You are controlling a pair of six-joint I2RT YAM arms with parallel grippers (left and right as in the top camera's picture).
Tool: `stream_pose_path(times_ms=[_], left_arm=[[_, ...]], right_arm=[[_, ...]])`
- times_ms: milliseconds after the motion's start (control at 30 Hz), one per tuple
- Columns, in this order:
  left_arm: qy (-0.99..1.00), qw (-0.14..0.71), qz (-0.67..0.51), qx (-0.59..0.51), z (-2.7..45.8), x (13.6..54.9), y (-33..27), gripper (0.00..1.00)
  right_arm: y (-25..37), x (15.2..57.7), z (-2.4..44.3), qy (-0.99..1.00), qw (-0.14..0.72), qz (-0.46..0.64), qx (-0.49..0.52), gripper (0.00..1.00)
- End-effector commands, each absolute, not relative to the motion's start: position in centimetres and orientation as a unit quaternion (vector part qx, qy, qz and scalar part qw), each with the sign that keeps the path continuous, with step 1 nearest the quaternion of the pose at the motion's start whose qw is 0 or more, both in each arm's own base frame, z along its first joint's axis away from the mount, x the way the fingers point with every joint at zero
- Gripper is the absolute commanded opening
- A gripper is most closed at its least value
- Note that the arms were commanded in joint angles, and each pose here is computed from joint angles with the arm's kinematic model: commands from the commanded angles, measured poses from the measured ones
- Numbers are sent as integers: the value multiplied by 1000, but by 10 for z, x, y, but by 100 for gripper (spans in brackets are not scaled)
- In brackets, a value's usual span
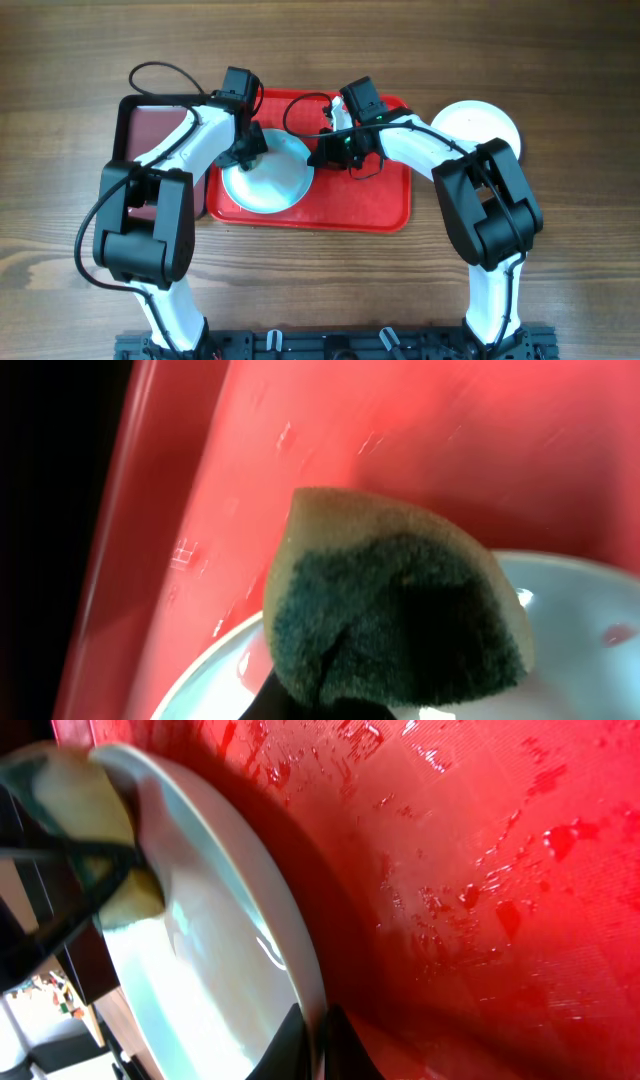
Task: Clean dirty plates on tray and stack at the side
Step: 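Scrub the tilted third plate with the sponge in the left gripper, then lift the third plate with right gripper and stack it on the right plates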
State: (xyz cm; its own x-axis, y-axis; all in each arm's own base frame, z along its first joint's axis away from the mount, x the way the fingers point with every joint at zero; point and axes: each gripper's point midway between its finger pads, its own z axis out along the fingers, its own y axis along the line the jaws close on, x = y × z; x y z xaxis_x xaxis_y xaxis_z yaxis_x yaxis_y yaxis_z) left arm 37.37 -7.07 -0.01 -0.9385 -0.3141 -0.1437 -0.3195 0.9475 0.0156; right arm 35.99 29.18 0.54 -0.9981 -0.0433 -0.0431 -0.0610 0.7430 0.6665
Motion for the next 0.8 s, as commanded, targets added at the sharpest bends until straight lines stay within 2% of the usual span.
stream_pose_path(times_ms=[0, 200, 367, 567, 767], left_arm=[[980, -75, 46, -178, -44, 303, -62, 4], [980, -141, -132, -57, -13, 297, -123, 4], [982, -67, -172, -35, 27, 352, -140, 4], [992, 44, -111, -39, 66, 416, -115, 4], [989, 113, -37, -88, 92, 450, -75, 4]], right_arm=[[278, 350, -25, 946, -14, 324, -5, 4], [278, 350, -25, 946, -14, 324, -4, 4], [277, 349, -26, 946, -16, 323, -4, 4], [276, 350, -27, 948, -14, 318, -2, 4], [272, 351, -31, 955, -9, 297, 11, 4]])
